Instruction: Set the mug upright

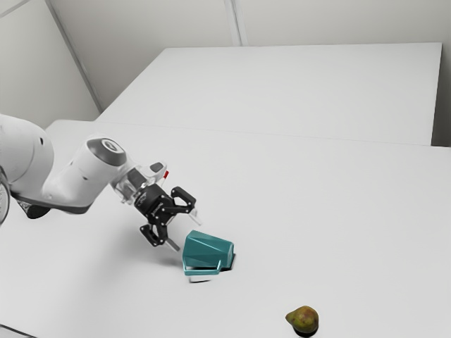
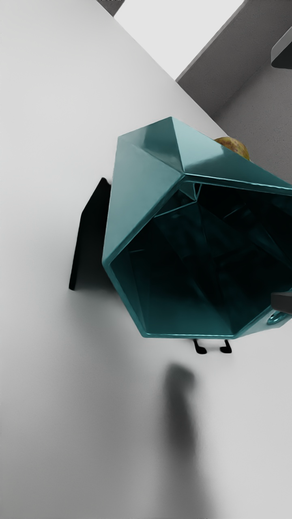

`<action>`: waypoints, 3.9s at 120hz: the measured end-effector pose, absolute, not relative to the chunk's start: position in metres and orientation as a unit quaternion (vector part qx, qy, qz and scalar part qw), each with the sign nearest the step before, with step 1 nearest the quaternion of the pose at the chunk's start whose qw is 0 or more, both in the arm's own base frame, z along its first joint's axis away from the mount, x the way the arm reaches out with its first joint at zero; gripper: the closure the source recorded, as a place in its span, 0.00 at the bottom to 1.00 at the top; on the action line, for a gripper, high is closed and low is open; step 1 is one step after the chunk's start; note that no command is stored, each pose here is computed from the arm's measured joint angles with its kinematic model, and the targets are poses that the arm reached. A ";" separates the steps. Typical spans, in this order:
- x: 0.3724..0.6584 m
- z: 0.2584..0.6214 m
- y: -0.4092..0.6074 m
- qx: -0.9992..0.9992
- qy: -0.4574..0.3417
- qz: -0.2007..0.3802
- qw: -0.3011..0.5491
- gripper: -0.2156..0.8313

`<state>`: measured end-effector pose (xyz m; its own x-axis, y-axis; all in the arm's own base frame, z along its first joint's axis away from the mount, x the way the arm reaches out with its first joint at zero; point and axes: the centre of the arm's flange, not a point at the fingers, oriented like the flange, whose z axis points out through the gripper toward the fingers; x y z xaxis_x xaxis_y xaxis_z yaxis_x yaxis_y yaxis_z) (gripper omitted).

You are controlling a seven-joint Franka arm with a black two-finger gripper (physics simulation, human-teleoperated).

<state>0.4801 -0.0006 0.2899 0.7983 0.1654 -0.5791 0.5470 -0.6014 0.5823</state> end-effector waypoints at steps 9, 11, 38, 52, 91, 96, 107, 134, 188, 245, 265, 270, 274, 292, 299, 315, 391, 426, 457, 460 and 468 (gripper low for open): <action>0.482 0.286 -0.001 0.861 0.212 -0.239 0.396 0.21; 0.482 0.285 -0.002 0.861 0.213 -0.238 0.396 0.21; 0.489 0.278 -0.009 0.857 0.232 -0.222 0.402 0.25; 0.492 0.278 -0.011 0.858 0.237 -0.214 0.403 0.35; 0.496 0.274 -0.022 0.860 0.247 -0.203 0.398 0.77; 0.496 0.273 -0.021 0.860 0.249 -0.202 0.397 0.80; 0.497 0.275 -0.020 0.861 0.250 -0.199 0.396 0.85; 0.498 0.286 -0.022 0.861 0.246 -0.192 0.402 0.92; 0.499 0.325 -0.012 0.888 0.210 -0.166 0.373 0.95; 0.530 0.363 -0.029 0.960 0.135 -0.058 0.237 0.96; 0.531 0.373 -0.047 0.975 0.106 -0.043 0.191 0.96; 0.531 0.373 -0.049 0.978 0.101 -0.039 0.178 0.96; 0.531 0.375 -0.051 0.980 0.097 -0.035 0.170 0.96; 0.531 0.383 -0.052 0.989 0.075 -0.017 0.123 0.96; 0.531 0.386 -0.051 0.992 0.067 -0.011 0.104 0.96; 0.532 0.386 -0.050 0.995 0.062 -0.006 0.075 0.96; 0.528 0.376 -0.038 0.996 0.086 -0.010 0.007 0.96; 0.528 0.360 -0.032 0.994 0.103 -0.030 -0.016 0.96; 0.526 0.349 -0.039 0.993 0.106 -0.041 -0.029 0.96; 0.526 0.349 -0.039 0.993 0.106 -0.041 -0.030 0.96; 0.526 0.348 -0.038 0.993 0.109 -0.041 -0.032 0.96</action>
<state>0.5265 -0.0377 0.3483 0.9727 0.2194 -0.0752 0.2141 -0.9741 -0.0720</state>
